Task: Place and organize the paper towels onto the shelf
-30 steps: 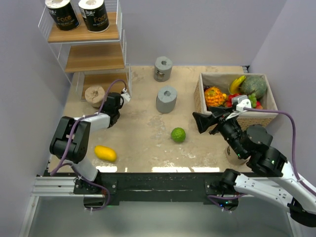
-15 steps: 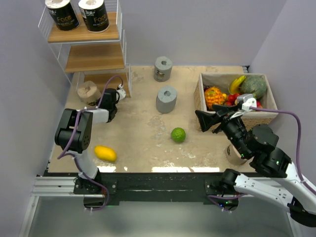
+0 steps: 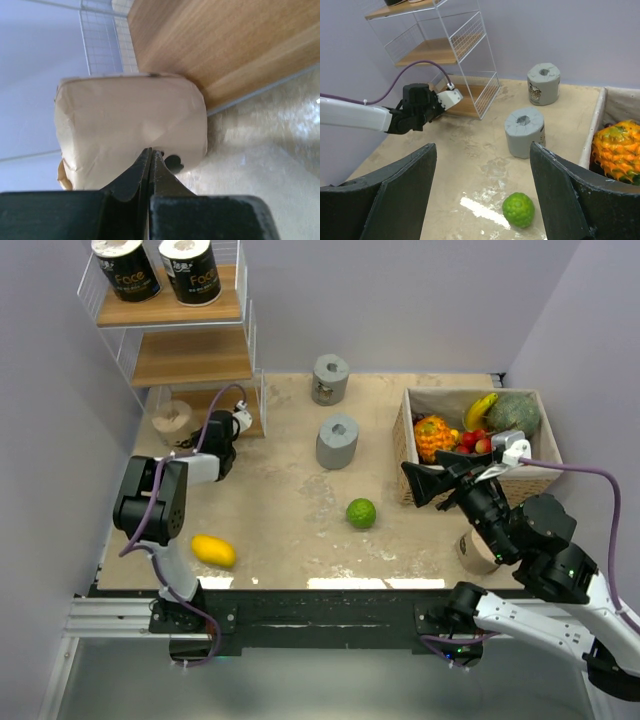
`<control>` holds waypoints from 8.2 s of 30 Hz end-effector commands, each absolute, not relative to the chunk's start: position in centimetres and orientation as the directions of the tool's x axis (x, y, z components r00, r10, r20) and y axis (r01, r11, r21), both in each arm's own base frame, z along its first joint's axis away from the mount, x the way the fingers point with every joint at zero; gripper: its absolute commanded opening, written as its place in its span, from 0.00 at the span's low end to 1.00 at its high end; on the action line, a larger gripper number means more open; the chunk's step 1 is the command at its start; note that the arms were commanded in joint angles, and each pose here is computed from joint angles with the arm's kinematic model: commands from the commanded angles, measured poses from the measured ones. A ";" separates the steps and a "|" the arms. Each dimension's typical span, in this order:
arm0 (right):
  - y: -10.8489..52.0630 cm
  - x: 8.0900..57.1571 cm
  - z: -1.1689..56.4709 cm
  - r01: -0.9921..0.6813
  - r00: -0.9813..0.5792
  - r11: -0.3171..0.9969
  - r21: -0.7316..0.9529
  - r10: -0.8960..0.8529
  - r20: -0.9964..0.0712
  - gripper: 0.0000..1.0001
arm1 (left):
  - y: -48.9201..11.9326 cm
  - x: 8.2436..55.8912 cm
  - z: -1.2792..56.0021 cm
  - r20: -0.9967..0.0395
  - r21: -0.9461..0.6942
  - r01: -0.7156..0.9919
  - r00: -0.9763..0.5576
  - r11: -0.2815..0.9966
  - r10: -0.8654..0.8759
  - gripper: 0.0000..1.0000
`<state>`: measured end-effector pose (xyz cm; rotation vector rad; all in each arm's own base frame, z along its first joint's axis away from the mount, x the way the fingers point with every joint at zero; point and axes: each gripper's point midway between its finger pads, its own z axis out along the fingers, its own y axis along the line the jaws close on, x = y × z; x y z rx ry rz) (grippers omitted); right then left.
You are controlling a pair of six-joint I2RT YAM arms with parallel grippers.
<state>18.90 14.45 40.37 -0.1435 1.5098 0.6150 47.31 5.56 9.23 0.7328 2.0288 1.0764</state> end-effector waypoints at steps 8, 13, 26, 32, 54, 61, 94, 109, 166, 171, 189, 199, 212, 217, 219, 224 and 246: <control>13.7 18.5 41.4 -0.466 -0.033 0.839 0.280 0.300 -0.953 0.78 | 7.5 42.7 10.2 -0.332 0.839 0.131 -0.646 0.528 0.687 0.00; 12.3 17.9 42.2 -0.457 -0.010 0.845 0.278 0.307 -0.952 0.78 | 8.0 42.5 8.7 -0.273 0.844 0.173 -0.678 0.508 0.683 0.00; 12.4 18.5 41.9 -0.437 0.006 0.862 0.258 0.290 -0.957 0.78 | 8.4 46.8 11.1 -0.314 0.884 0.066 -0.651 0.463 0.692 0.00; 12.7 18.8 42.0 -0.429 0.007 0.865 0.262 0.293 -0.956 0.78 | 7.8 50.5 12.9 -0.368 0.891 -0.007 -0.596 0.454 0.713 0.00; 12.4 18.5 42.2 -0.437 0.006 0.857 0.274 0.308 -0.952 0.78 | 10.9 45.4 11.1 -0.249 0.913 0.056 -0.709 0.404 0.660 0.00; 12.5 18.7 42.3 -0.433 0.017 0.865 0.253 0.288 -0.957 0.79 | 11.1 47.5 10.7 -0.255 0.917 0.043 -0.699 0.396 0.668 0.00; 14.1 19.1 41.0 -0.435 -0.073 0.850 0.298 0.296 -0.952 0.79 | 8.2 48.2 11.2 -0.542 0.767 -0.100 -0.629 0.634 0.556 0.00; 17.7 21.5 34.1 -0.351 -0.260 0.897 0.271 0.184 -0.948 0.79 | 5.0 41.5 14.0 -0.807 0.364 -0.275 -0.570 0.890 0.154 0.04; -7.2 21.6 14.4 0.869 -0.336 0.492 0.046 0.657 -0.675 0.83 | -8.4 31.7 21.6 -0.833 -0.406 0.140 -0.464 0.903 -0.302 0.95; -7.0 21.7 13.3 0.857 -0.349 0.513 0.055 0.655 -0.671 0.84 | -7.8 31.6 21.9 -0.847 -0.388 0.123 -0.438 0.913 -0.301 0.95; -7.8 20.1 12.7 0.899 -0.298 0.435 0.046 0.686 -0.664 0.83 | -8.1 31.6 21.7 -0.847 -0.393 0.135 -0.438 0.909 -0.301 0.92; -7.5 19.1 12.1 0.922 -0.308 0.386 -0.008 0.722 -0.619 0.82 | -9.0 31.4 21.5 -0.835 -0.409 0.177 -0.468 0.895 -0.289 0.93; -6.6 19.8 8.4 0.905 -0.352 0.426 -0.007 0.739 -0.575 0.73 | -9.2 31.3 21.6 -0.831 -0.409 0.186 -0.480 0.894 -0.281 0.94; -6.9 19.6 7.4 0.902 -0.386 0.426 -0.068 0.727 -0.568 0.57 | -9.3 31.2 21.4 -0.831 -0.407 0.187 -0.482 0.894 -0.277 0.94; -7.2 19.7 7.8 0.902 -0.380 0.427 -0.063 0.717 -0.585 0.47 | -9.2 31.2 21.5 -0.834 -0.404 0.184 -0.476 0.896 -0.278 0.94; -8.3 20.2 11.1 0.903 -0.339 0.428 -0.028 0.671 -0.659 0.32 | -9.1 31.2 21.7 -0.837 -0.400 0.183 -0.472 0.898 -0.276 0.94; -6.5 24.4 24.4 0.662 -0.366 0.734 0.149 0.490 -0.791 0.03 | -8.9 30.7 22.6 -0.852 -0.392 0.189 -0.442 0.900 -0.279 0.96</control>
